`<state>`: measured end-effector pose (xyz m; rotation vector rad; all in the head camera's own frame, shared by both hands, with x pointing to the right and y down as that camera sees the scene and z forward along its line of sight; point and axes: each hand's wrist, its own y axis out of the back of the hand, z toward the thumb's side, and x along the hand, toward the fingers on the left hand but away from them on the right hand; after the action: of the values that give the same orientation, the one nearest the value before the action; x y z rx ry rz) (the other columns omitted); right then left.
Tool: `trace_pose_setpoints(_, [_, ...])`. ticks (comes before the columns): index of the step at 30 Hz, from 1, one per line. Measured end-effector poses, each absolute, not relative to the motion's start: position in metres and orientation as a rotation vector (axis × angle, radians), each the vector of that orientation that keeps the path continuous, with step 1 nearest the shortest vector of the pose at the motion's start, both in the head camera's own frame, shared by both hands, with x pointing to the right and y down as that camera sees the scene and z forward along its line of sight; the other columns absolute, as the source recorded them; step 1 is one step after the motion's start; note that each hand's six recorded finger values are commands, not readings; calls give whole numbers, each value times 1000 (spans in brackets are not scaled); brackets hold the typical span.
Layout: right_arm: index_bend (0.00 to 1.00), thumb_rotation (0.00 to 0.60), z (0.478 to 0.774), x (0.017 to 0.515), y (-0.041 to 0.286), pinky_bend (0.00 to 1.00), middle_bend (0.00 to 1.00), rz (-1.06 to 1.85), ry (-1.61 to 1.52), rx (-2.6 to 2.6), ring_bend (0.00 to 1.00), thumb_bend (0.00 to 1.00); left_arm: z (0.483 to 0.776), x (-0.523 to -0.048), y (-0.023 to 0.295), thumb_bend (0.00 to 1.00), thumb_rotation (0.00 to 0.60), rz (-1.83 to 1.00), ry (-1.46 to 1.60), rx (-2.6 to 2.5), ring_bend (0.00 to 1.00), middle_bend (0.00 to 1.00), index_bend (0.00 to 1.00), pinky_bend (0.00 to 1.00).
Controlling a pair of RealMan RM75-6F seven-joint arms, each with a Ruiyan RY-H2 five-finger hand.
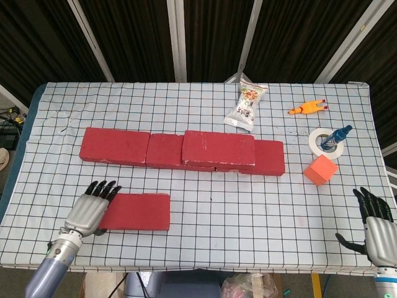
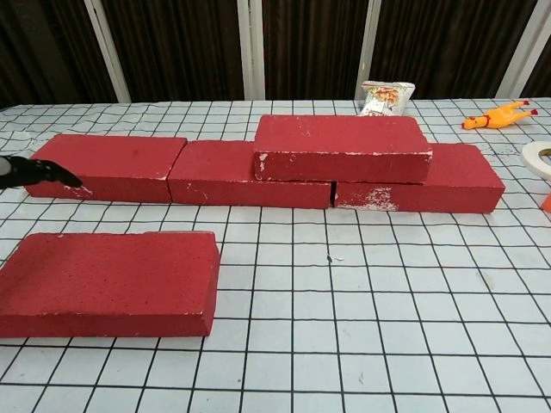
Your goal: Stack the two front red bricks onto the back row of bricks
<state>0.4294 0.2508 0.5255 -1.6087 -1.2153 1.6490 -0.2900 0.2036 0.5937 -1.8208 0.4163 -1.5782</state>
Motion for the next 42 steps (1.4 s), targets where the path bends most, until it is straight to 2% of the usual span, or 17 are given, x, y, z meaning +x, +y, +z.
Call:
trace_pose_setpoints(9, [22,600,526,429,251,0,0,1649,-1211,-1605,0,183,617,-264,208,0,600,-1575,369,-1846,0,0,0,8])
trace_pose_setpoints(22, [22,600,526,430,251,0,0,1651,-1217,-1610,0,183,639,-256,212,0,600,-1624,325,-1790,0,6,0,12])
trace_pose_setpoints(27, [22,600,527,430,251,0,0,1653,-1219,-1609,0,184,643,-253,211,0,600,-1629,321,-1764,0,33,0,103])
trace_pose_setpoints(33, [22,600,527,432,251,0,0,1656,-1225,-1611,0,184,648,-251,212,0,600,-1645,303,-1745,0,76,4,109])
trace_pose_setpoints(37, [22,600,526,433,251,0,0,1662,-1228,-1605,0,184,649,-249,211,0,600,-1648,301,-1735,4,101,12,159])
trace_pose_setpoints(42, [22,600,525,434,251,0,0,1661,-1231,-1602,0,184,647,-249,207,0,600,-1641,313,-1722,68,146,41,195])
